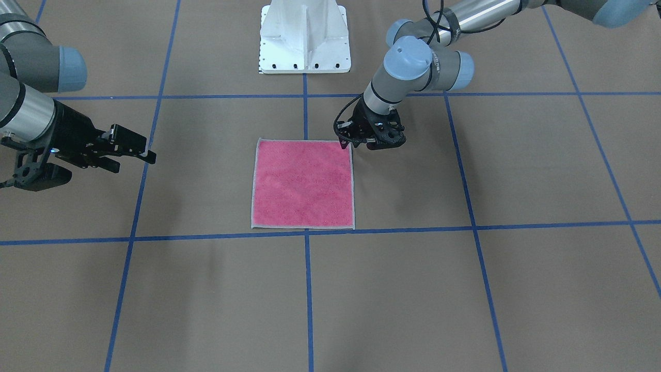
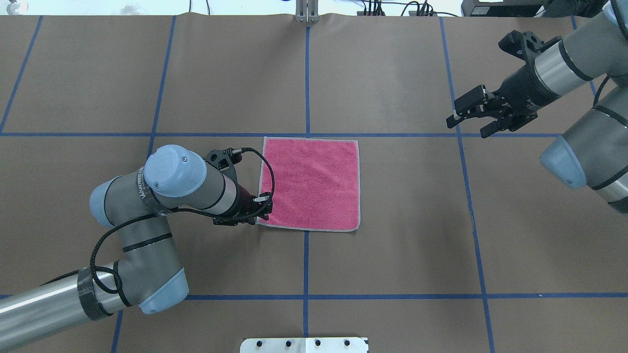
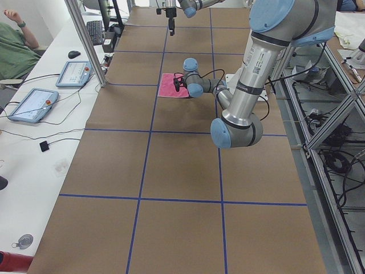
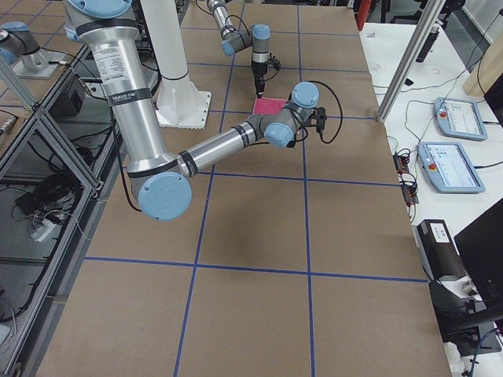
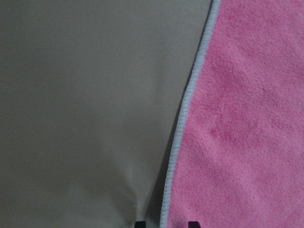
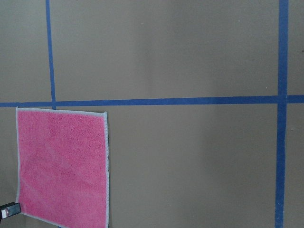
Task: Fold towel twice with both arms
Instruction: 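Grasp the towel's near corner on the left arm's side with the left gripper, then reach the right gripper to the towel's near corner on its side and grasp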
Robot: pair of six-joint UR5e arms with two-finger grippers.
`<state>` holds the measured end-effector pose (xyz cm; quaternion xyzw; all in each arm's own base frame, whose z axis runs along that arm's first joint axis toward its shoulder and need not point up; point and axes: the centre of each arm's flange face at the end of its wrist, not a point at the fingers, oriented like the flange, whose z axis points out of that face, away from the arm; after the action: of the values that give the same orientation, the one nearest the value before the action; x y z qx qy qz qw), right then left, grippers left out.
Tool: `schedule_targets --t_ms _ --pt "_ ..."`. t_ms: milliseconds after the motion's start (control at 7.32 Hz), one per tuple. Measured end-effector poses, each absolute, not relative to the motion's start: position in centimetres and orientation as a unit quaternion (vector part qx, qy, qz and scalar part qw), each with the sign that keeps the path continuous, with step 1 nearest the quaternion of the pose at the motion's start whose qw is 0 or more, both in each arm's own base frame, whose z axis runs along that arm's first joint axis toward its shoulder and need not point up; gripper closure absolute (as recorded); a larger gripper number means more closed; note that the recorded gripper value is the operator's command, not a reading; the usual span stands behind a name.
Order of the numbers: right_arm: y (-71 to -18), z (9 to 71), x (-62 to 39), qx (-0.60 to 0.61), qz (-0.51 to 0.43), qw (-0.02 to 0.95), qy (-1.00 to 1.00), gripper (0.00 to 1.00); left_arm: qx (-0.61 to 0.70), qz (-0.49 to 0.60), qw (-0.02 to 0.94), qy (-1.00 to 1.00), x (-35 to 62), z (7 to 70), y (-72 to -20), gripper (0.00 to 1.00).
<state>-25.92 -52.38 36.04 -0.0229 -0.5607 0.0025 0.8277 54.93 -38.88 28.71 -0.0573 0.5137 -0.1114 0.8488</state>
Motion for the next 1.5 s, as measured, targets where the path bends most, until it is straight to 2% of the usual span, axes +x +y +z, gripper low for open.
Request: schedule_targets --t_ms 273,410,1093,1502 --pt "-52.3 36.3 -25.8 -0.023 0.002 0.828 -0.56 0.0 -0.056 -0.112 0.848 0.514 55.0 28.5 -39.0 0.98" --pt "-52.3 36.5 -25.7 -0.023 0.003 0.829 -0.559 0.0 -0.055 -0.113 0.848 0.514 55.0 28.5 -39.0 1.0" --pt "-51.1 37.9 -25.1 -0.016 -0.002 0.824 -0.567 0.0 -0.045 -0.12 0.847 0.516 54.8 28.1 -39.3 1.0" --pt "-49.1 35.7 -28.2 -0.05 0.024 0.815 -0.577 0.01 -0.046 -0.123 0.843 0.521 54.5 27.5 -39.2 1.0"
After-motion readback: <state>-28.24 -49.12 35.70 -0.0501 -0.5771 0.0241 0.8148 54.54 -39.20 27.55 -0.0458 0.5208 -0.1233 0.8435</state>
